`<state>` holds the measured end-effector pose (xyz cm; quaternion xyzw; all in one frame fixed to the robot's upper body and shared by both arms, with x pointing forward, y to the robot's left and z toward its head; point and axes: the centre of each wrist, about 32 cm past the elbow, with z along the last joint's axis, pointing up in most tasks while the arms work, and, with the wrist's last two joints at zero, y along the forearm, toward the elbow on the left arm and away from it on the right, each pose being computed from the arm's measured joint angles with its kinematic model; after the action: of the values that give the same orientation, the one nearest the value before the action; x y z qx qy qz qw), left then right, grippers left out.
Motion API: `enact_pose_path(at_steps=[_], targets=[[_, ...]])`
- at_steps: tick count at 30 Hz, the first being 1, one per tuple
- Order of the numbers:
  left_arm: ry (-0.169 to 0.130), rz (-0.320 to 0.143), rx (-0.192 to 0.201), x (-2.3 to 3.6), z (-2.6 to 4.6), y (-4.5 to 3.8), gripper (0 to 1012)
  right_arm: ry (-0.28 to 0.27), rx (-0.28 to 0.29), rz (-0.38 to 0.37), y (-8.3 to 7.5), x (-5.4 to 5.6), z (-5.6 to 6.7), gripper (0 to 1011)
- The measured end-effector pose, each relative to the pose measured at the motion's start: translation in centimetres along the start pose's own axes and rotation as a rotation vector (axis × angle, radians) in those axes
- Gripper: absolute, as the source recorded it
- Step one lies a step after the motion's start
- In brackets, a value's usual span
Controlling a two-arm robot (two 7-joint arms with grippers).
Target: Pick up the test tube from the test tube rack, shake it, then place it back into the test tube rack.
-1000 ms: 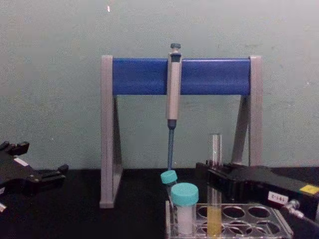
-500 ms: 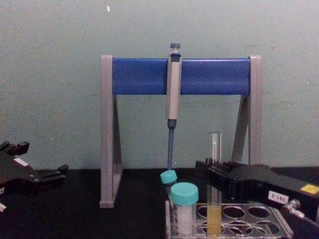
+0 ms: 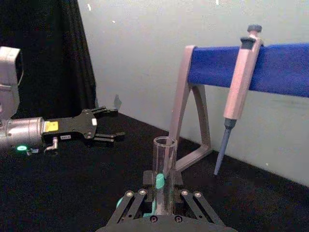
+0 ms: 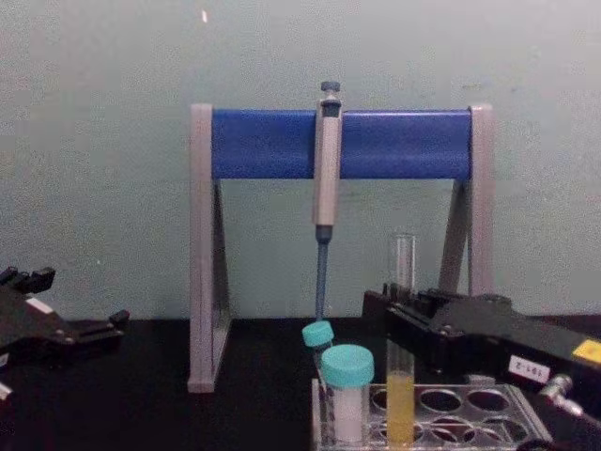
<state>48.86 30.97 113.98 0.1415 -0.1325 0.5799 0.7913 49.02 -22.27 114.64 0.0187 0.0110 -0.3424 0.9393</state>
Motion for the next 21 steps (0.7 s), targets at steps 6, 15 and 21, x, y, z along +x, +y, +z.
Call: enact_pose_path(at_steps=[6, 15, 21], targets=[[0.000, 0.000, 0.000, 0.00, 0.00, 0.00, 1001, -0.037, 0.016, 0.011, -0.3, -0.1, 0.4, 234], [0.000, 0.000, 0.000, 0.00, 0.00, 0.00, 1001, -0.063, 0.039, 0.014, -0.4, -0.1, 1.2, 233], [0.000, 0.000, 0.000, 0.00, 0.00, 0.00, 1001, -0.093, 0.071, 0.019, -0.4, 0.1, 2.7, 233]])
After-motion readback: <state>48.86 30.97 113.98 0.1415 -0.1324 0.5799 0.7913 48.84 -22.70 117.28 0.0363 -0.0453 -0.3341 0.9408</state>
